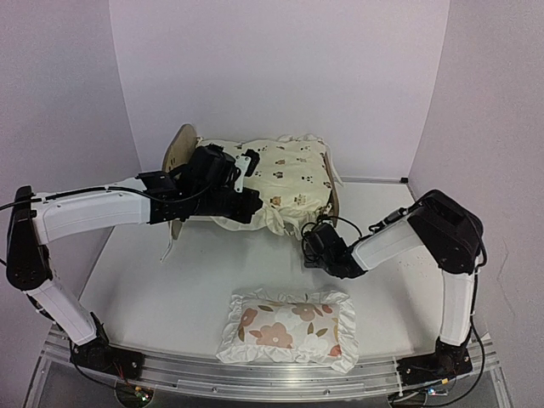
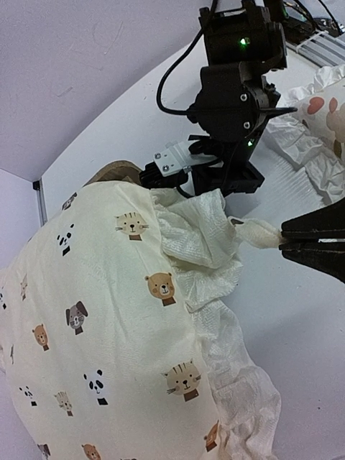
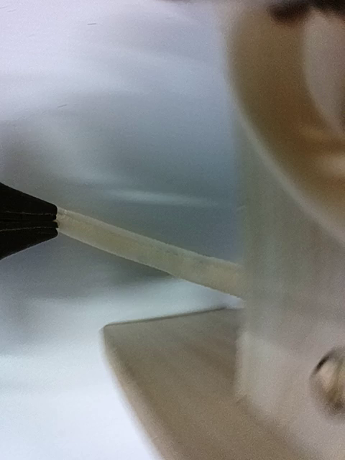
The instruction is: Set up the pet bed
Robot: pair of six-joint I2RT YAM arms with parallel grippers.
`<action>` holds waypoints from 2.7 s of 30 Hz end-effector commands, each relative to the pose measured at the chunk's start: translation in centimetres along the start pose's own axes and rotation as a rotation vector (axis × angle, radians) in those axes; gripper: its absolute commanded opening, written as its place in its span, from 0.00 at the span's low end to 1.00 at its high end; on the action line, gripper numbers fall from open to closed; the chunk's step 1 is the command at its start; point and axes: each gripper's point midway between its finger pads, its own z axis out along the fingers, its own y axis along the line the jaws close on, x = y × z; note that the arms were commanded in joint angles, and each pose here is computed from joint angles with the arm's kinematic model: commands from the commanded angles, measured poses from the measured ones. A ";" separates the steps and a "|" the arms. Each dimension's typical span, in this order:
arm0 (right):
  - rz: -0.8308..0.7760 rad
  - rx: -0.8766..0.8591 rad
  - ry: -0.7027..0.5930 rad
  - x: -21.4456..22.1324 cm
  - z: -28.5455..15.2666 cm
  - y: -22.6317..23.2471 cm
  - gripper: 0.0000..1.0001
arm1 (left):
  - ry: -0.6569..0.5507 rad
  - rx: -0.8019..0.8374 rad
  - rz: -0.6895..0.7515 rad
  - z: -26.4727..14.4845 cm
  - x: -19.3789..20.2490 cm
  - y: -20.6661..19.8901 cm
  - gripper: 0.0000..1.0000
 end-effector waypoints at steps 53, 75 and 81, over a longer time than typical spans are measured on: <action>-0.092 -0.657 0.139 -8.2 -26.1 1.5 0.00 | -0.028 0.218 -0.017 0.6 -1.3 -10.0 0.04; -0.108 -0.299 0.245 -0.7 -6.8 6.9 0.52 | -0.221 -0.412 0.026 1.6 -4.9 3.0 0.02; -0.130 -0.173 0.171 -1.5 -3.6 6.7 0.53 | -0.206 -0.399 0.019 2.2 -4.4 3.8 0.02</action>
